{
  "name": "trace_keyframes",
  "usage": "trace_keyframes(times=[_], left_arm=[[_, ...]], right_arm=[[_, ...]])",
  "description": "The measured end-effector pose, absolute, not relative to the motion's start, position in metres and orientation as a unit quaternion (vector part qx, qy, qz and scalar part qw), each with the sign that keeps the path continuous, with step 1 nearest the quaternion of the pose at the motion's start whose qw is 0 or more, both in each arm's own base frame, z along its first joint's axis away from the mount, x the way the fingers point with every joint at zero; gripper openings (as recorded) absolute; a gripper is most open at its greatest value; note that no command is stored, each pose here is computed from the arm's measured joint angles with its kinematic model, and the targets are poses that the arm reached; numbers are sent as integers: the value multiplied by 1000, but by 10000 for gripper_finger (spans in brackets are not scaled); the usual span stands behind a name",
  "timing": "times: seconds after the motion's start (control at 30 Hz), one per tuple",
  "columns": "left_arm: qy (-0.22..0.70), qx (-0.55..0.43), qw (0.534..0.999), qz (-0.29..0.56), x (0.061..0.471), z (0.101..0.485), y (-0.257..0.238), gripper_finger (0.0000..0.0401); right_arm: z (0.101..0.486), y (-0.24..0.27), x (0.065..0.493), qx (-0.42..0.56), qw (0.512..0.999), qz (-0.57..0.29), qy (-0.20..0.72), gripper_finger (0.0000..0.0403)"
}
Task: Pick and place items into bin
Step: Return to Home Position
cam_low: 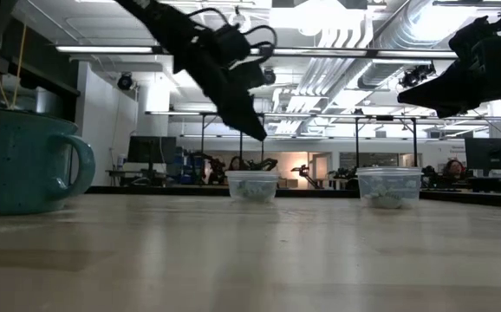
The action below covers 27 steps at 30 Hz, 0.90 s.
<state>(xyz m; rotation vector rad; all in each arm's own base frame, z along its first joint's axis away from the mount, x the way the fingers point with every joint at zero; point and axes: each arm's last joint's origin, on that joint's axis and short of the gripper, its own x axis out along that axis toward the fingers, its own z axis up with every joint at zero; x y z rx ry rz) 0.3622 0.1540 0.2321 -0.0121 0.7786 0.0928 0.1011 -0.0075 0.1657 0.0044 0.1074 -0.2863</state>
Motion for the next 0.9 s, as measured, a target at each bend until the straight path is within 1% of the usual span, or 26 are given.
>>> trace_keyframes(times=[0.1,0.2,0.3,0.4,0.5,0.6,0.67,0.77,0.9], left_arm=[[331,-15,942,59,339,226,145,175],[241,-6,968,67,310,212,128,156],[153,12,987,55,281,194,103,137],[72,9,996,55,247,192,85,122],[57,-2,997,54,214,179,67,110],[20,2,997,73,187,180,53,96],[15,-1,997,80,171,176,46,85],[-6,0,998,64,152,177,35,69],[8,0,996,84,136,176,28,47]], right_arm=[[165,-7,101,2,989,-141,55,28],[165,-7,101,2,988,-140,57,26],[165,-8,101,1,988,-142,55,26],[165,-7,101,0,988,-141,57,26],[165,-7,102,-3,989,-137,59,25],[165,-7,102,-18,989,-136,61,26],[165,-7,102,-28,988,-135,63,25],[165,-7,102,-30,988,-135,63,24],[165,-7,102,-33,988,-135,61,25]])
